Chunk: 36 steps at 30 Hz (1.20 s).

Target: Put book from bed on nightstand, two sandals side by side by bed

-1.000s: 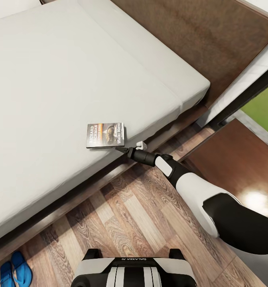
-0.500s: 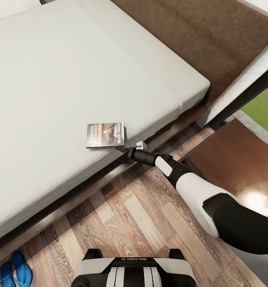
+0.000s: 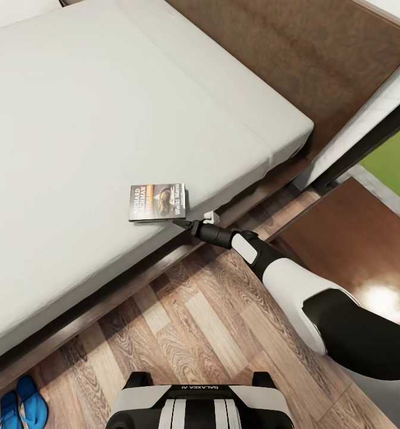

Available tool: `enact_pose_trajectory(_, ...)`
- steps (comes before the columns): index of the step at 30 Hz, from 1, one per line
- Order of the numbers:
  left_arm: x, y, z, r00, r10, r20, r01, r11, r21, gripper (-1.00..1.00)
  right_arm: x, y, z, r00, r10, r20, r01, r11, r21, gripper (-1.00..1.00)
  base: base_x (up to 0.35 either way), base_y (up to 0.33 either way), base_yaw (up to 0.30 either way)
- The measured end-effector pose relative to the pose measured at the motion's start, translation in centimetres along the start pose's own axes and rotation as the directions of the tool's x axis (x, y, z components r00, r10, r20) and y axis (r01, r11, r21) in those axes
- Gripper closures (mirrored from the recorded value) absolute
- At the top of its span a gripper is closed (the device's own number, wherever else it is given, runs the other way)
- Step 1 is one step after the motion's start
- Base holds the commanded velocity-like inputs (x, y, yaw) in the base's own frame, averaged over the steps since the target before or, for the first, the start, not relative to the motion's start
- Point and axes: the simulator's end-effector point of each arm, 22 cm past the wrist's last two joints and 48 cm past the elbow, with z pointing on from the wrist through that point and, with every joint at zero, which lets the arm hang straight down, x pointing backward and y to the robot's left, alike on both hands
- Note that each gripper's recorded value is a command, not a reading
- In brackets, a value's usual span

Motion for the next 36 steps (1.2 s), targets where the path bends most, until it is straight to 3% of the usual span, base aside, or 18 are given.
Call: enact_pose_trajectory(36, -0.04, 0.05, 0.01, 1.000, 0.000, 0.001, 0.000, 1.000, -0.001, -1.00, -0.82, 0.18, 0.25, 0.999, -0.035, 0.040, 0.035, 0.999, 0.004, -1.00, 0.000, 0.000, 0.000)
